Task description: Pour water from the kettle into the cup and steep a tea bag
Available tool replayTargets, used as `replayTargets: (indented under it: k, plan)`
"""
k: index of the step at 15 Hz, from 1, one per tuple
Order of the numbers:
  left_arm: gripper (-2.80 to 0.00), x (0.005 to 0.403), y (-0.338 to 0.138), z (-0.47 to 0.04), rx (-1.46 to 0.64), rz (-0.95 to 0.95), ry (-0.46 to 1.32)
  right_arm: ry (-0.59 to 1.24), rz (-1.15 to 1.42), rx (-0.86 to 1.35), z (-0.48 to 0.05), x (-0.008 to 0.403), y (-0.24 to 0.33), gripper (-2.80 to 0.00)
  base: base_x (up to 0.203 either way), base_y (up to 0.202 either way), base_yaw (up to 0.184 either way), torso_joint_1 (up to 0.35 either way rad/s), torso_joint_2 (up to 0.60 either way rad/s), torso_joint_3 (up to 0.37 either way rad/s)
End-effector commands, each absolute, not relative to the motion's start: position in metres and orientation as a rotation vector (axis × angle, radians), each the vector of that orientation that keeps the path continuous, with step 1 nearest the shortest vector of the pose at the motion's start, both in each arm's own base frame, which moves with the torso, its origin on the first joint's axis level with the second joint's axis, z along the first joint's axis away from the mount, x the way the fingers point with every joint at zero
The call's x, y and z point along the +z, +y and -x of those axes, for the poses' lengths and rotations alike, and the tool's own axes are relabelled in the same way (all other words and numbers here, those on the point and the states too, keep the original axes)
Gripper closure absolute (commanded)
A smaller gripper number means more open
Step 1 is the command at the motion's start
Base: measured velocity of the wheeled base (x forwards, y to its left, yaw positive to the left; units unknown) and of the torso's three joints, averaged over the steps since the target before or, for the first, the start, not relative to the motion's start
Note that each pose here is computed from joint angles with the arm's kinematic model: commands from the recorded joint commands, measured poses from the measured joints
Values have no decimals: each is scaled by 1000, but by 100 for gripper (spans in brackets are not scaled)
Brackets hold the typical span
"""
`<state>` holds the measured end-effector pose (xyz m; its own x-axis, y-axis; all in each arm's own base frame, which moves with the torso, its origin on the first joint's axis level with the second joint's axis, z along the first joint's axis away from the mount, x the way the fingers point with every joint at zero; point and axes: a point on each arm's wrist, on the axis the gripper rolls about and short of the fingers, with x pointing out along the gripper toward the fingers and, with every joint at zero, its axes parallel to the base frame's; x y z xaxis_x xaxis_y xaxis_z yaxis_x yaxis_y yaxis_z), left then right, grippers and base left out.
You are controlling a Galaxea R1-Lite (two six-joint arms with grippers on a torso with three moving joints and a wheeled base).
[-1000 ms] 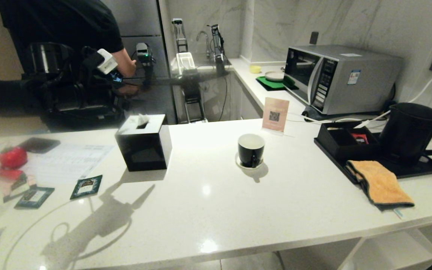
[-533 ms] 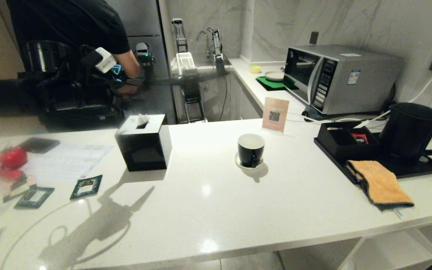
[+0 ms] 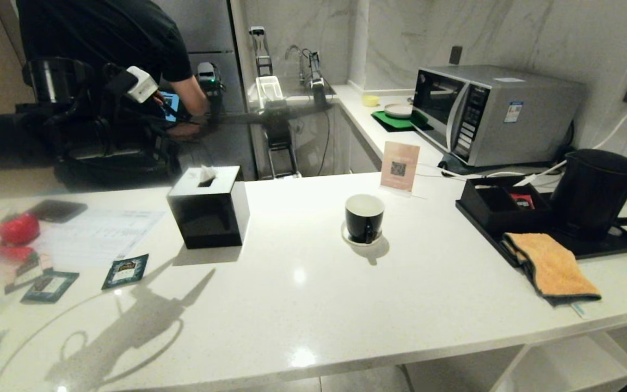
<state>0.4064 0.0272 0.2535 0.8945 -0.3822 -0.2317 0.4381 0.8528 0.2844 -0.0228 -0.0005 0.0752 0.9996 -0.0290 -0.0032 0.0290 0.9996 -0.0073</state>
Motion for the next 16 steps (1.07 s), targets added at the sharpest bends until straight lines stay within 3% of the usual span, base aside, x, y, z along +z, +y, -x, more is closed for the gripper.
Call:
replayTargets:
  k: [1, 9, 10, 16]
  plan:
    - [-280, 264, 28, -400, -429, -334, 146, 5, 8, -29, 23, 75, -1, 0, 0, 0, 0, 0, 0, 0]
    - [-280, 264, 25, -384, -434, -295, 170, 5, 8, -29, 23, 75, -1, 0, 0, 0, 0, 0, 0, 0]
    - [0, 264, 25, -382, -435, -295, 172, 5, 8, -29, 23, 75, -1, 0, 0, 0, 0, 0, 0, 0]
    - [0, 260, 25, -386, -430, -294, 182, 5, 8, -29, 23, 75, -1, 0, 0, 0, 0, 0, 0, 0]
